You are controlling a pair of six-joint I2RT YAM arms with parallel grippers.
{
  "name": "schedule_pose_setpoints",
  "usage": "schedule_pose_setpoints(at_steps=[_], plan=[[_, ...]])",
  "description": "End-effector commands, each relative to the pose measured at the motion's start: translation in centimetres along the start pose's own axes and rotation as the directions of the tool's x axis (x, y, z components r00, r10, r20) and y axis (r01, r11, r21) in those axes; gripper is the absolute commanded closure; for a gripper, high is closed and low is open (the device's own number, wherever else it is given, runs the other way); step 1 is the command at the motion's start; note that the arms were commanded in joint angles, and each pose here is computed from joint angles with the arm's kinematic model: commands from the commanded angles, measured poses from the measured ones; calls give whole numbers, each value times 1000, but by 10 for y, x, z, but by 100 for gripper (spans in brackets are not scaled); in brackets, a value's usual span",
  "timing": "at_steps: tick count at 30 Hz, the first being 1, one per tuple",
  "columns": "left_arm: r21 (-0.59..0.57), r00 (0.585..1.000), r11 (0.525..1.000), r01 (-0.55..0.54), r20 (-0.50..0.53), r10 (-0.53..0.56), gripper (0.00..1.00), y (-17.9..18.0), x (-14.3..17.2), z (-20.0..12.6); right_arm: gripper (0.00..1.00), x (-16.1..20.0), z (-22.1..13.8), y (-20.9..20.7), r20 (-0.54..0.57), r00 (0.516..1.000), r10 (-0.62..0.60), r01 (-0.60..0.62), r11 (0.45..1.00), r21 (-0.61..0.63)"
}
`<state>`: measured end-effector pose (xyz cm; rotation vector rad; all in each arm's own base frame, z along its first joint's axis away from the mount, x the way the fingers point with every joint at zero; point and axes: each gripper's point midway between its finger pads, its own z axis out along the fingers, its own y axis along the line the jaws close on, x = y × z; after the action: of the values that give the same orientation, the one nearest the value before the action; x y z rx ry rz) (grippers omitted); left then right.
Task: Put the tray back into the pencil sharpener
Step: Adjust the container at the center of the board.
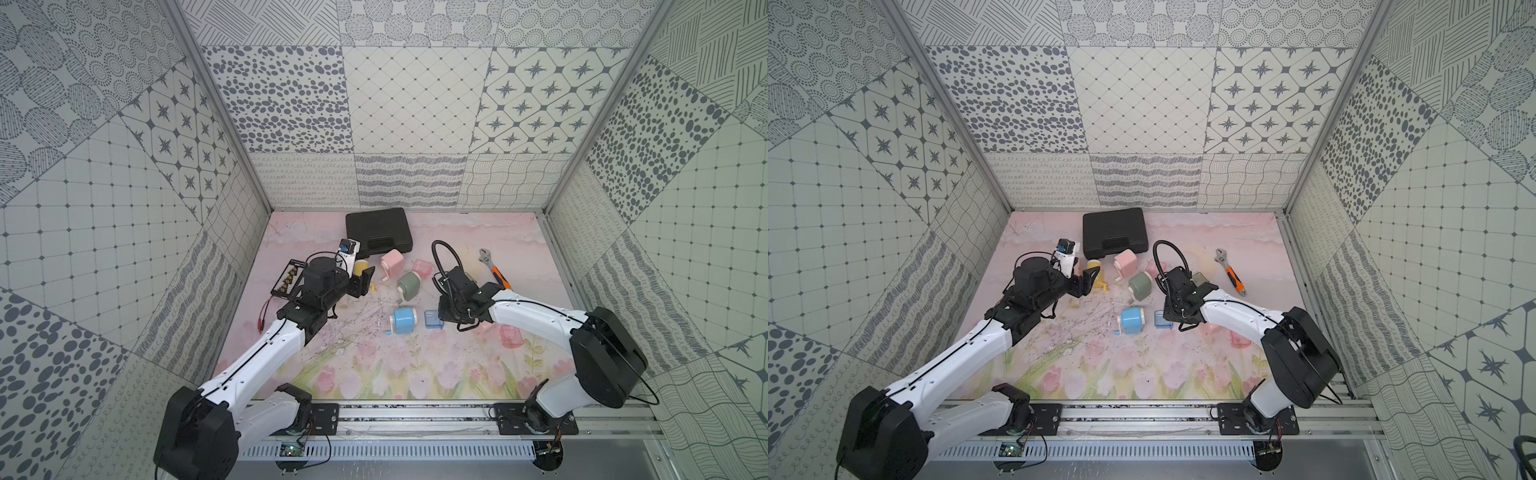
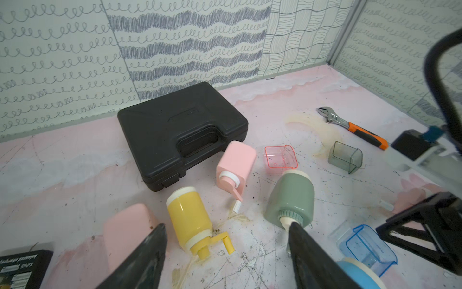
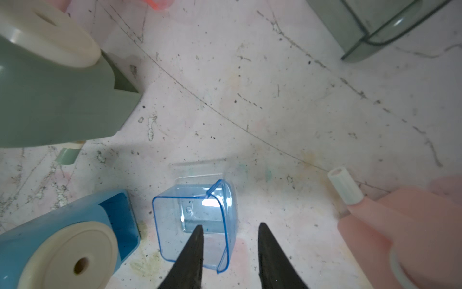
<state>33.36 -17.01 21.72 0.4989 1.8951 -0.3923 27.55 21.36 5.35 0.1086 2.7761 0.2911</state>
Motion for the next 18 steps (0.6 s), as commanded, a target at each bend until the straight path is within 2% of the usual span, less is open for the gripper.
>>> schedule_pose_setpoints(at_steps=[1,6,12,15,18], plan=[[266,989,952,-148,48,140,24,-46,-8,0,66,-4,7,16,-18,999,-51,50,998,-49],[424,980,889,-170,-24,199,26,-77,12,2,74,1,20,17,-48,996,-72,69,997,-46],[529,927,807,-262,-93,362,25,-109,45,-1,81,12,20,22,-71,992,-109,104,992,-66],[586,882,753,-299,-132,452,23,-124,65,-4,81,19,15,23,-77,990,-117,111,991,-77],[621,816,714,-323,-198,542,20,-131,85,-3,80,23,10,24,-69,992,-102,94,989,-112]])
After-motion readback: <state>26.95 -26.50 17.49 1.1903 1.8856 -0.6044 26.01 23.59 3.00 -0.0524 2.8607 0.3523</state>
